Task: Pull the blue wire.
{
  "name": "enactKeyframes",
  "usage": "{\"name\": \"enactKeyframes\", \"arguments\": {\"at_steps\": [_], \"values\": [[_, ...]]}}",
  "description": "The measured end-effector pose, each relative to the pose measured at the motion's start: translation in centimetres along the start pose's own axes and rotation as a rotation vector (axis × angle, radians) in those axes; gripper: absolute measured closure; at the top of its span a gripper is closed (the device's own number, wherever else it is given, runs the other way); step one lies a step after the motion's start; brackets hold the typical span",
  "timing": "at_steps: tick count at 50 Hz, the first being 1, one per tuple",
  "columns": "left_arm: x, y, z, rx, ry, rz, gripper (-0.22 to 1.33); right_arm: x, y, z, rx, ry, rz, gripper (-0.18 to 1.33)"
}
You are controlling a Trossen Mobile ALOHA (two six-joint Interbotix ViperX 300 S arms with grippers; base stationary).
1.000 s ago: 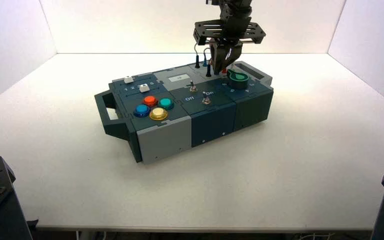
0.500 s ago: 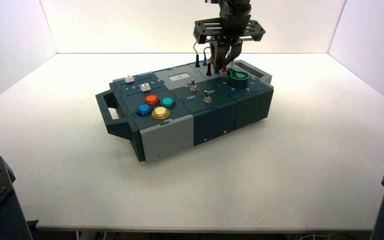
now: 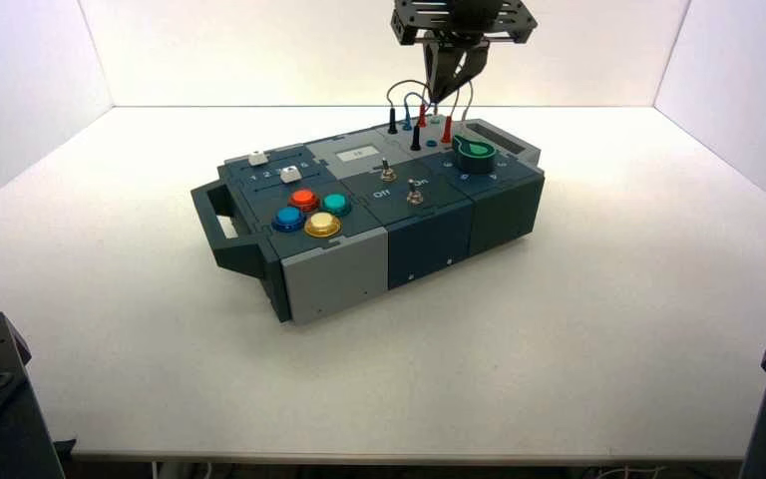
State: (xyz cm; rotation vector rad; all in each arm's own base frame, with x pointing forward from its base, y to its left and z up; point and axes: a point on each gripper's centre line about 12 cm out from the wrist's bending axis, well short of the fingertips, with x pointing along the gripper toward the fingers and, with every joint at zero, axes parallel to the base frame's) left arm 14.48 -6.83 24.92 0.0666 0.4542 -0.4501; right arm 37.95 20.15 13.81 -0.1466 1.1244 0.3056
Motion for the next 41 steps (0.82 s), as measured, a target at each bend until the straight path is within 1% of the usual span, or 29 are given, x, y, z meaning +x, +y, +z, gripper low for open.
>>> {"name": "enactKeyframes", "arguments": {"at_steps": [7, 12, 13, 14, 17, 20, 21, 24, 25, 28, 29, 31, 34, 41], "values": [[0.2, 0.0, -0.1, 0.002, 0.011, 0.001, 1.28, -0.2, 0.0, 0.1, -0.003, -0.003, 0.0, 1.06], [0.3, 0.0, -0.2, 0.002, 0.018, 0.0, 1.28, -0.9, 0.1, 0.6, -0.023, -0.026, 0.004, 1.03], [0.3, 0.0, -0.2, 0.003, 0.018, 0.0, 1.28, -1.1, 0.1, 0.8, -0.026, -0.032, 0.004, 1.01], [0.3, 0.0, -0.2, 0.003, 0.02, 0.0, 1.28, -1.4, 0.2, 1.1, -0.031, -0.044, 0.007, 0.94], [0.3, 0.0, -0.2, 0.003, 0.02, 0.0, 1.28, -1.8, 0.2, 1.4, -0.038, -0.056, 0.007, 0.77], [0.3, 0.0, -0.2, 0.005, 0.022, 0.001, 1.28, -2.2, 0.3, 1.8, -0.042, -0.07, 0.01, 0.63], [0.3, 0.0, -0.2, 0.005, 0.022, 0.001, 1.28, -2.5, 0.3, 2.0, -0.042, -0.081, 0.012, 0.55], [0.3, 0.0, -0.2, 0.006, 0.022, 0.001, 1.28, -2.9, 0.3, 2.3, -0.041, -0.091, 0.013, 0.48], [0.3, 0.0, -0.2, 0.005, 0.022, 0.001, 1.28, -3.1, 0.4, 2.5, -0.041, -0.099, 0.015, 0.42], [0.3, 0.0, -0.2, 0.006, 0.023, 0.0, 1.28, -3.5, 0.4, 2.7, -0.04, -0.109, 0.016, 0.32], [0.3, 0.0, -0.2, 0.006, 0.025, 0.0, 1.28, -3.8, 0.4, 2.8, -0.039, -0.115, 0.018, 0.26], [0.4, 0.0, -0.3, 0.006, 0.028, 0.0, 1.28, -4.2, 0.5, 2.9, -0.04, -0.126, 0.021, 0.18], [0.4, 0.0, -0.3, 0.006, 0.032, 0.0, 1.28, -4.5, 0.5, 3.0, -0.042, -0.133, 0.021, 0.13], [0.5, 0.0, -0.4, 0.005, 0.037, 0.0, 1.28, -4.9, 0.6, 3.1, -0.046, -0.139, 0.024, 0.14]]}}
